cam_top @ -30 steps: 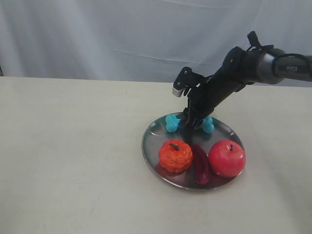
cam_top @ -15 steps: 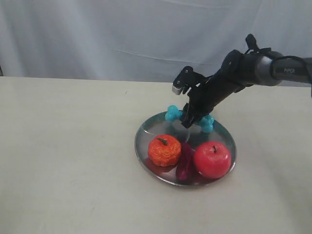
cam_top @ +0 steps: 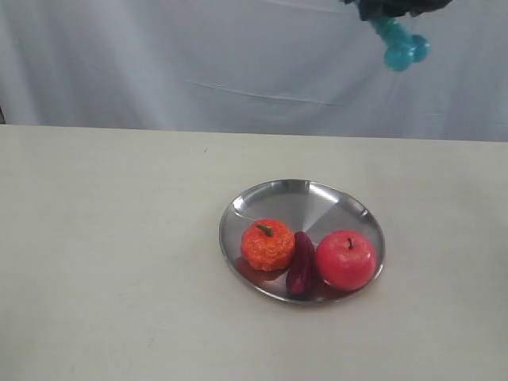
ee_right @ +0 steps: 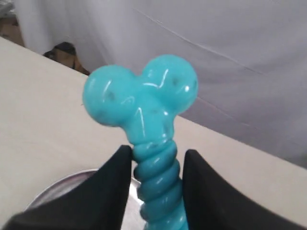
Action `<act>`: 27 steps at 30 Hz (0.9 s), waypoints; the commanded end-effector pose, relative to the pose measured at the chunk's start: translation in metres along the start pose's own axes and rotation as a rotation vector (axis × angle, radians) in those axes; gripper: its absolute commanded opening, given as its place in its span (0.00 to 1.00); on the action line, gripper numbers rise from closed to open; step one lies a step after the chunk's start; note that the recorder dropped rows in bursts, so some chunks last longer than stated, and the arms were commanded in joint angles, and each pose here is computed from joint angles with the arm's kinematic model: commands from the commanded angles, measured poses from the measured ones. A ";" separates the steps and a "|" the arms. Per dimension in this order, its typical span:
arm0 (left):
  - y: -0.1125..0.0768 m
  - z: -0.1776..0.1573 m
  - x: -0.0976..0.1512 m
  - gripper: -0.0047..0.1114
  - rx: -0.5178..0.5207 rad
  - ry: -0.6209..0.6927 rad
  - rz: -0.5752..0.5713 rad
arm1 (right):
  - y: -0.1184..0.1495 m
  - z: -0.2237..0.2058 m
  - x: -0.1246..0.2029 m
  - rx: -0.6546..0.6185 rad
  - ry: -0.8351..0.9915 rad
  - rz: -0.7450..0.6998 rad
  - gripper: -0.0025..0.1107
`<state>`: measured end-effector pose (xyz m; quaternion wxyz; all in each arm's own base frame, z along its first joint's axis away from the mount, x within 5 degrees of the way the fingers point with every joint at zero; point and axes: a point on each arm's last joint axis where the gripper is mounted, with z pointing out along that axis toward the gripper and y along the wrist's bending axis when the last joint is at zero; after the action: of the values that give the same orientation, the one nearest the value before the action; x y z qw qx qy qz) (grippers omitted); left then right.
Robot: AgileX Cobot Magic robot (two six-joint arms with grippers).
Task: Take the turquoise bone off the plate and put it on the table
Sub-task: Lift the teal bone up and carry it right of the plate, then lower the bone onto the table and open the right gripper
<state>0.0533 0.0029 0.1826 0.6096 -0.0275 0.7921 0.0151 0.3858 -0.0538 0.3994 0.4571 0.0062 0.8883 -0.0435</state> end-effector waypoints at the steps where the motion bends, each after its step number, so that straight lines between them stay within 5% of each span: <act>1: 0.000 0.000 0.000 0.04 0.008 -0.004 -0.004 | -0.018 -0.030 0.008 0.199 0.124 0.026 0.02; 7: 0.000 0.000 0.000 0.04 0.008 -0.004 -0.004 | -0.047 -0.026 0.033 0.218 0.255 0.178 0.02; 16: 0.000 0.000 0.000 0.04 0.008 -0.004 -0.004 | -0.098 0.038 0.125 0.245 0.444 0.377 0.02; 27: 0.000 0.000 0.000 0.04 0.008 -0.004 -0.004 | -0.078 0.149 0.231 0.165 0.683 0.417 0.02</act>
<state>0.0533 0.0029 0.1826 0.6096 -0.0275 0.7921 0.0151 0.3594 -0.1561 0.1525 0.1343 0.2395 0.9613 -0.0224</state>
